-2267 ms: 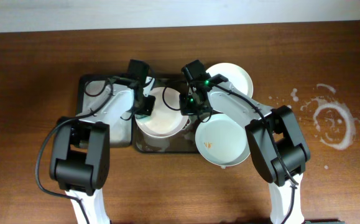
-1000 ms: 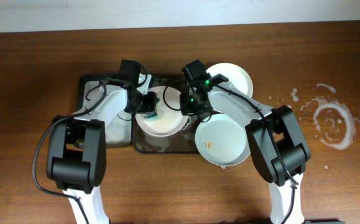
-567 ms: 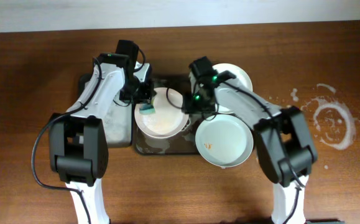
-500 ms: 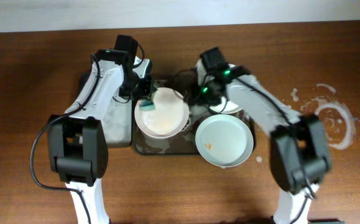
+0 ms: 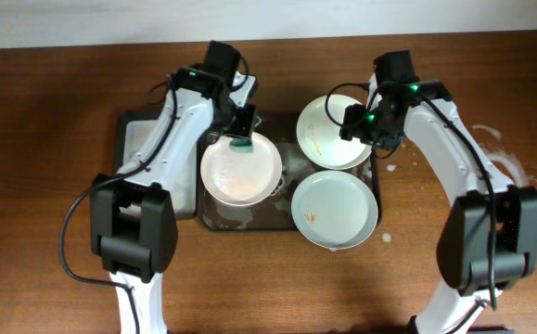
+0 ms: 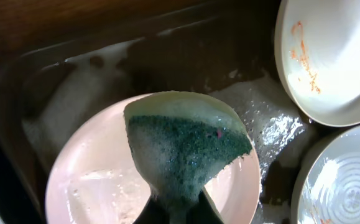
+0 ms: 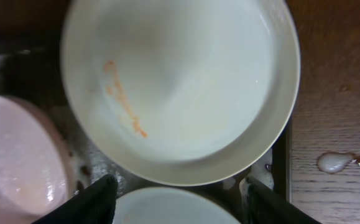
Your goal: Clean dirty plates on tray and stack at the side
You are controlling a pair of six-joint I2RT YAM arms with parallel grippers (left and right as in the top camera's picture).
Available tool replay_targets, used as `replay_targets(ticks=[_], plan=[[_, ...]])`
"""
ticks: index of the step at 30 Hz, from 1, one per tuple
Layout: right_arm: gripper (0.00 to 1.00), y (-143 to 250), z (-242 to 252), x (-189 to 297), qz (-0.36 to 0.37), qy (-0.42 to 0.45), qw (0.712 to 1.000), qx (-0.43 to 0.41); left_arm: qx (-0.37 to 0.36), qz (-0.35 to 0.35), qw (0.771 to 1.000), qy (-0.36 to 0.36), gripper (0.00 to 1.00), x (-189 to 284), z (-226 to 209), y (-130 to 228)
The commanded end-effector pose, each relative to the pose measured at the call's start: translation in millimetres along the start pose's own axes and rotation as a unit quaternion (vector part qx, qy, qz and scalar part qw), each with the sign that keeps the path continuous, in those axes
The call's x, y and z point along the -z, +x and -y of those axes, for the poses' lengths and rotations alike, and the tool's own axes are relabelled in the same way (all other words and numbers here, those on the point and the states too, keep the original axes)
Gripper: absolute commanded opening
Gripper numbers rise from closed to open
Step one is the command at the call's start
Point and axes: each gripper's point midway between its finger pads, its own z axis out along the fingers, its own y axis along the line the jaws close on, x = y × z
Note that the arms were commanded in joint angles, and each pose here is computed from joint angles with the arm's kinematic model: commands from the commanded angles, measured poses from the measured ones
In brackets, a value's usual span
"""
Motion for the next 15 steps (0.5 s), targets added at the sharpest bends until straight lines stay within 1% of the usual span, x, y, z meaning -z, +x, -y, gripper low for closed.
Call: replay_targets(ticks=[1,2,3,5,7,10,13,15], plan=[[0.63,-4,18,-4,-0.001,0.018,1.000,-0.012,-0.010,0.047,0.998,-0.044,0.01,14,7,-22],[0.64,-5,21,-4,-0.001,0.018,1.000,-0.016,-0.011,0.052,0.998,-0.042,0.01,14,9,-24],[0.62,-4,19,-3,-0.005,0.005,1.000,-0.019,-0.009,0.054,0.998,-0.042,0.01,14,9,-25],[0.58,3,-7,-3,-0.024,-0.060,0.998,-0.004,-0.005,0.055,0.998,-0.042,0.01,15,8,-25],[0.58,9,-33,-4,-0.029,-0.090,0.995,0.023,0.013,0.066,0.997,-0.046,0.01,26,-1,-28],[0.58,21,-66,-11,-0.031,-0.102,0.992,0.062,0.029,0.097,0.993,-0.054,0.01,58,-15,-35],[0.58,41,-101,-34,-0.051,-0.111,0.988,0.090,0.052,0.136,0.987,-0.063,0.01,104,-36,-39],[0.57,52,-116,-53,-0.063,-0.114,0.986,0.105,0.060,0.146,0.985,-0.065,0.01,121,-42,-36]])
